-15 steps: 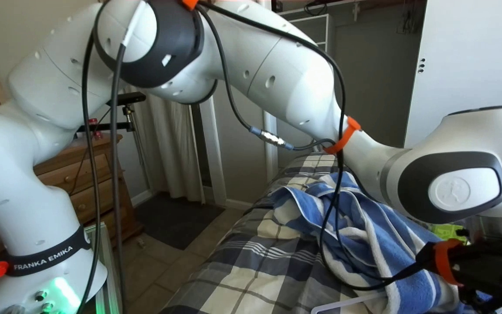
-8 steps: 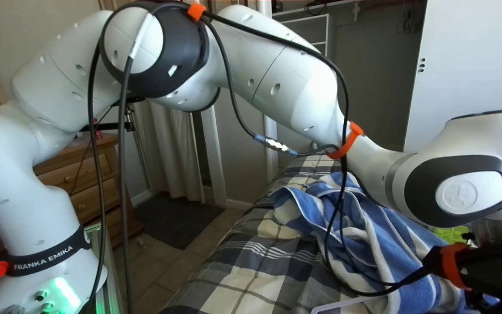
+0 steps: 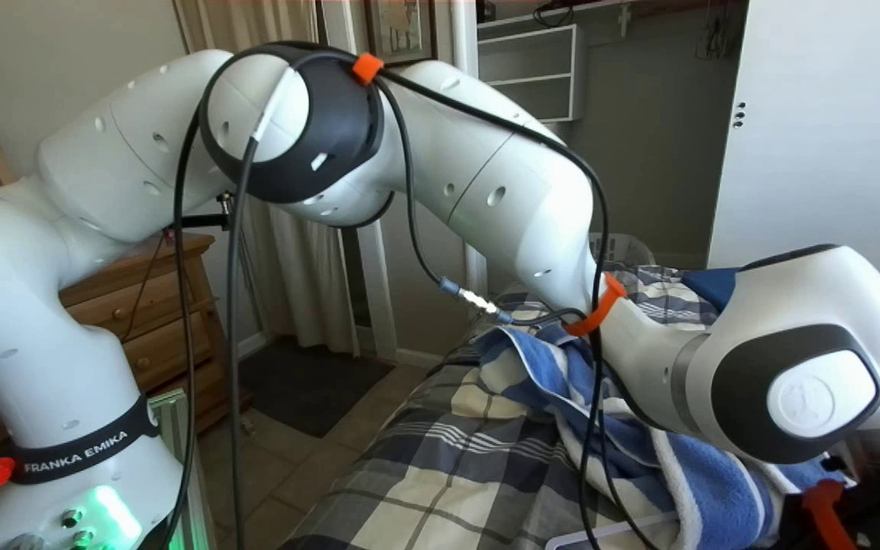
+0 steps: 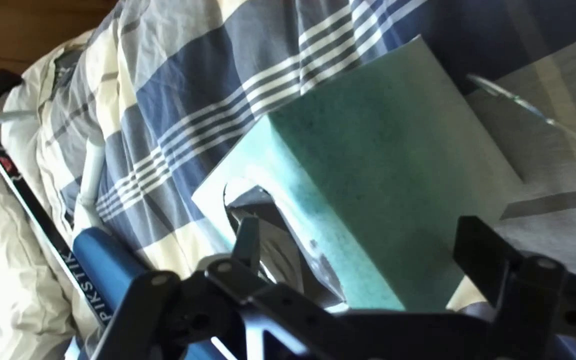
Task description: Move the light blue box to the left of the bed
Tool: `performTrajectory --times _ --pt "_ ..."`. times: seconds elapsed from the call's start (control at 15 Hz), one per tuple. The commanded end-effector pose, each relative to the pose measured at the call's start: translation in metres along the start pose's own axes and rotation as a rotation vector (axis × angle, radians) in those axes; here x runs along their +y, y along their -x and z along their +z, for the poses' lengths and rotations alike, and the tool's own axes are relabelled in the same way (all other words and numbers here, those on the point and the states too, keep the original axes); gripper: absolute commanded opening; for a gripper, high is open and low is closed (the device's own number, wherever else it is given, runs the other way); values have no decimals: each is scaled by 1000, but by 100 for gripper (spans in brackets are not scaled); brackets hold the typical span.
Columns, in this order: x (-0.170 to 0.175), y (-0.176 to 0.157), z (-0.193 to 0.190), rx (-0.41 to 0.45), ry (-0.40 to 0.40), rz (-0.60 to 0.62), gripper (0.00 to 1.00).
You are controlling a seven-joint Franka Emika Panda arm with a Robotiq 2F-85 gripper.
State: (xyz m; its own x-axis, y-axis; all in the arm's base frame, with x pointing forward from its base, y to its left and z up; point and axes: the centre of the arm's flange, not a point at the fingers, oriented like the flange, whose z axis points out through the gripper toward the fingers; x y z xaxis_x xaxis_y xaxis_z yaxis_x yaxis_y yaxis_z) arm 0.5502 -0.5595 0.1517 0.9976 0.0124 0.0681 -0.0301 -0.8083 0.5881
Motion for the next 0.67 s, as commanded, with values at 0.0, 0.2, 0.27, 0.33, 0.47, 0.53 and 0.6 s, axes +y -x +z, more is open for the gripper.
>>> performTrajectory --times 0.0,0.2,0.27,0.33,0.47,0.53,0.6 --pt "3 -11 19 131 37 -135 100" --pt "-3 -14 23 170 -42 -211 100" --pt "-5 -14 24 172 -80 -227 100" --pt "-7 -14 25 177 -134 -249 100" --pt "-11 -13 27 179 -222 -284 100" --pt "-12 -12 27 152 -268 -301 100" --pt "-13 -12 28 122 -303 -318 100"
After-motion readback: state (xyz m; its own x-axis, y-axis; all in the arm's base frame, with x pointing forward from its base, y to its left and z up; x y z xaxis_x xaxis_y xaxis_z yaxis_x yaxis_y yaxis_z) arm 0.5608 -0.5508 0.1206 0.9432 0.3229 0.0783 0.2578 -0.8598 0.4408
